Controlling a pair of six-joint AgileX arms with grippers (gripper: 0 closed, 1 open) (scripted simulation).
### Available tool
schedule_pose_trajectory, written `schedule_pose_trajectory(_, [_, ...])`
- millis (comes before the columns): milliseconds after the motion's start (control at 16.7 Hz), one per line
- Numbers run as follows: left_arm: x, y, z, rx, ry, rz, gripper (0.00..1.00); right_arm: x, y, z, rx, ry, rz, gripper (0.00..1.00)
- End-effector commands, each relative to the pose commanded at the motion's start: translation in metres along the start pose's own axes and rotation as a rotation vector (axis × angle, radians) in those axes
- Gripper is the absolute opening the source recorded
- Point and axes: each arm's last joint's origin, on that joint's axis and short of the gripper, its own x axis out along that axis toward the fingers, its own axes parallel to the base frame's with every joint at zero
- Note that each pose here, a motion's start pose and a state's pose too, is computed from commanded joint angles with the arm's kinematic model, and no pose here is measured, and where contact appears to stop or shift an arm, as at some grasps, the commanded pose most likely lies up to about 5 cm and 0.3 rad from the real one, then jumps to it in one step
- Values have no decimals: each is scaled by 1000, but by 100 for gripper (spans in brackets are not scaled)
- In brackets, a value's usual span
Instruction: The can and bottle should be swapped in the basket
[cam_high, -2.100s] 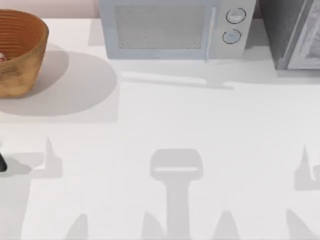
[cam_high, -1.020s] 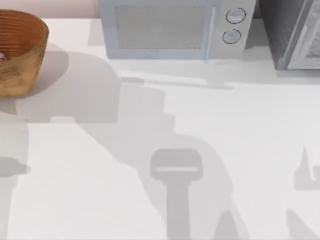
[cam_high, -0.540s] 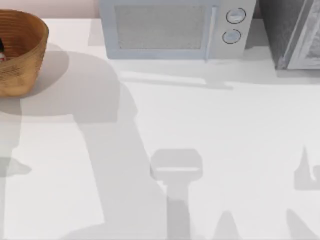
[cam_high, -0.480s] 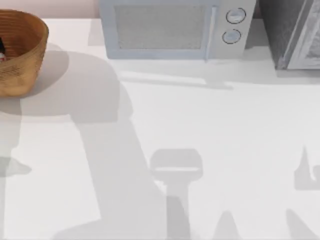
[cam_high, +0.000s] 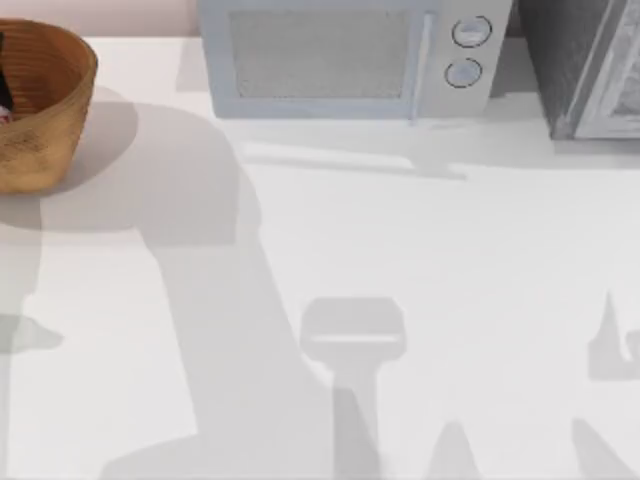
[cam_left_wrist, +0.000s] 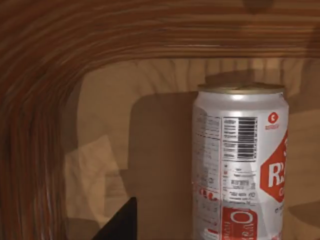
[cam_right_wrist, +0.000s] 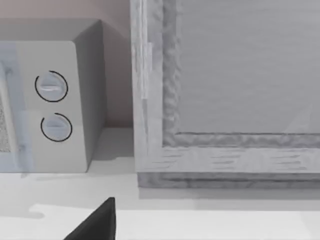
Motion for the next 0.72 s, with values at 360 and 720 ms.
schedule_pose_trajectory(360, [38,2,0,-4,10,-2,100,0,0,0,0,0,0,100])
schedule_pose_trajectory(720, [63,2,-1,-4,10,-2,100,0,0,0,0,0,0,100])
